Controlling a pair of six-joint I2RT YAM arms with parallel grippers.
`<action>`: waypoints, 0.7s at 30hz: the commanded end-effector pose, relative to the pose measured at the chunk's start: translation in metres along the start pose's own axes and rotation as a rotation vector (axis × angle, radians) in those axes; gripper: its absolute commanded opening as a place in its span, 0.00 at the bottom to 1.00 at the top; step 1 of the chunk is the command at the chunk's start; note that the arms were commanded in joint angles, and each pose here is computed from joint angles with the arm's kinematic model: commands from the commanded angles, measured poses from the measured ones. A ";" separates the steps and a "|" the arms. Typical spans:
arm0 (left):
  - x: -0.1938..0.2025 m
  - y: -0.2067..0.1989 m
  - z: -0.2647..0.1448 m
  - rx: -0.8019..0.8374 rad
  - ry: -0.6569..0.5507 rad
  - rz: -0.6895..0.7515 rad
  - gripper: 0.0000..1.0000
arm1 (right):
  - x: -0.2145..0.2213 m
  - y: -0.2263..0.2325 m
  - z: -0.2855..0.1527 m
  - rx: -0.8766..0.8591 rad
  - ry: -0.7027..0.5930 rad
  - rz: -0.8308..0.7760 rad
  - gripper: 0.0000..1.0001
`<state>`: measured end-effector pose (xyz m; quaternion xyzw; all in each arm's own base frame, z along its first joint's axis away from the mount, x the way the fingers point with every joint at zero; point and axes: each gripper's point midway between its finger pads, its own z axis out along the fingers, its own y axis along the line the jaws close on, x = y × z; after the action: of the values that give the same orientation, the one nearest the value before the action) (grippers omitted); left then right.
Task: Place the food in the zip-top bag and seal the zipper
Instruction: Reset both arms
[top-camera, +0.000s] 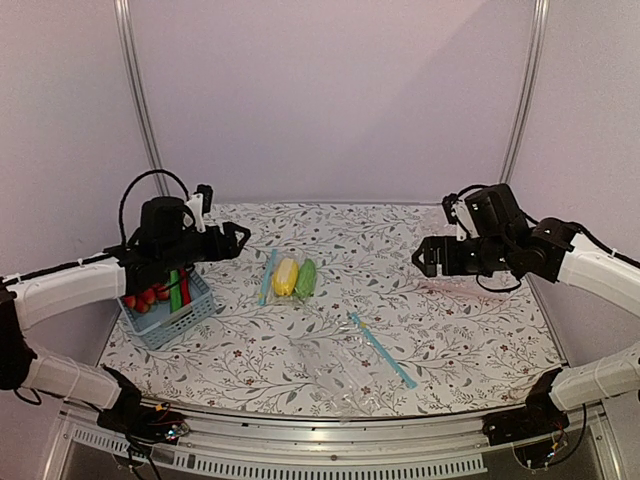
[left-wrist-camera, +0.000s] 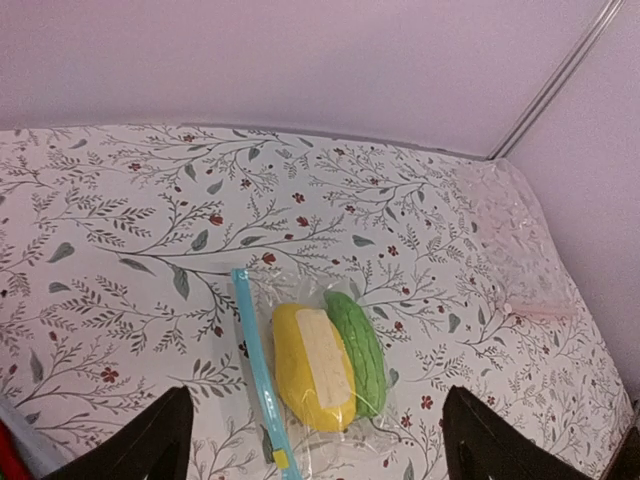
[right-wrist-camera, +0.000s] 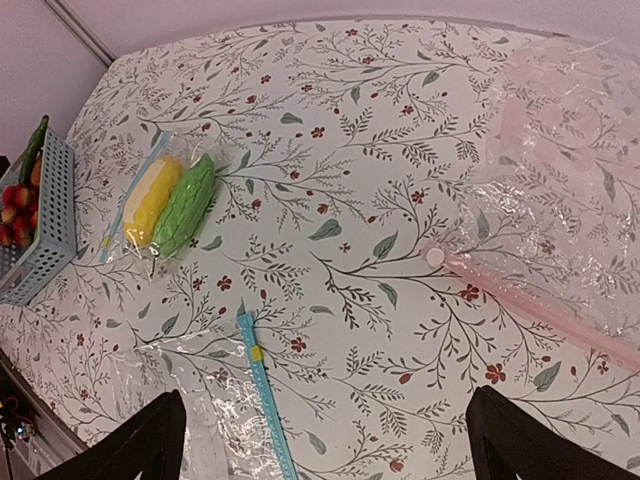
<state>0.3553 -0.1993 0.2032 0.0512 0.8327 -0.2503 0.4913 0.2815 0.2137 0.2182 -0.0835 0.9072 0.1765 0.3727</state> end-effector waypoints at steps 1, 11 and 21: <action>-0.009 0.044 -0.022 -0.124 -0.021 -0.029 0.87 | -0.002 -0.021 0.010 -0.029 -0.006 0.098 0.99; -0.043 0.132 -0.092 -0.353 -0.151 -0.134 0.94 | -0.015 -0.119 0.013 0.073 -0.108 0.266 0.99; -0.063 0.169 -0.138 -0.591 -0.409 -0.018 1.00 | -0.036 -0.198 -0.022 0.231 -0.384 0.291 0.99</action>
<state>0.3387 0.0042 0.2412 -0.1494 0.7882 -0.0591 0.5941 0.3427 0.0392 0.1924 0.1360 0.8645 0.1550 0.4583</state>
